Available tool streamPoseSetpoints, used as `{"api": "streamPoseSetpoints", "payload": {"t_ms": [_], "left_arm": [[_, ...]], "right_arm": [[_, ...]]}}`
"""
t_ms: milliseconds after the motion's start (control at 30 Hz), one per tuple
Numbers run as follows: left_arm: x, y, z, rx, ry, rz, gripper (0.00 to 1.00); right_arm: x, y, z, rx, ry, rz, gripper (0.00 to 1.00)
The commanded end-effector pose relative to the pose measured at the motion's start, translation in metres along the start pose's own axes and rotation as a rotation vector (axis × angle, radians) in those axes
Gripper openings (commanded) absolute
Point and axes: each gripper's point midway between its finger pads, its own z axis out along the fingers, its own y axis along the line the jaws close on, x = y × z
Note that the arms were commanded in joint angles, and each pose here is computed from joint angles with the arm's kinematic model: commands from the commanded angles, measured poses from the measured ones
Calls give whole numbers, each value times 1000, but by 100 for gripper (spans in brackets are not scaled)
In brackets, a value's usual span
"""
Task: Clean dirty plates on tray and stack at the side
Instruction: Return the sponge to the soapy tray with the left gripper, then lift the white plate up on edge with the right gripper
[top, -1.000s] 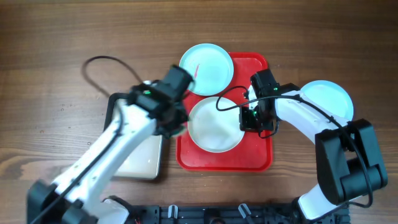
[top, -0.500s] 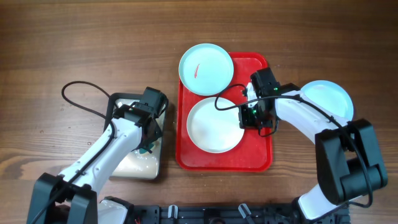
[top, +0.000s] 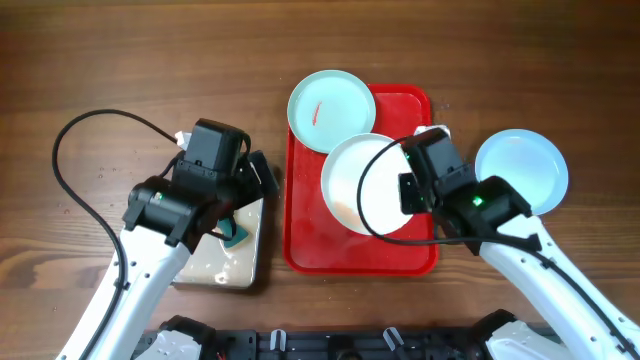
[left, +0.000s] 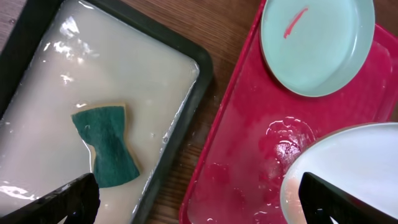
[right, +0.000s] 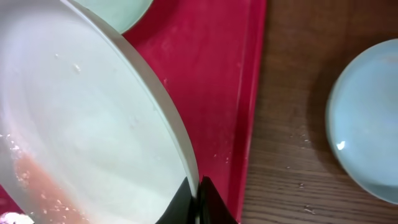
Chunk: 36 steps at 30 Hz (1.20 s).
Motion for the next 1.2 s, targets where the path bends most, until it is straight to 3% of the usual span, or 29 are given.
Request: {"api": "streamPoseSetpoints", "payload": {"t_ms": [0,600,833,967,1167], "left_arm": [[-4,-3,-4,18,-7,-6,100],[-4,-3,-4,17,-6,-6,100],[-4,-3,-4,17,-6,-6,100],[-4,-3,-4,17,-6,-6,100],[-4,-3,-4,17,-6,-6,100]], "right_arm": [[-6,-6,-7,82,-61,1,4],[-10,-1,-14,71,-67,-42,4],[-26,11,-38,163,-185,-143,4],[-37,19,-61,301,-337,-233,4],[-40,36,-70,340,-404,-342,5]]}}
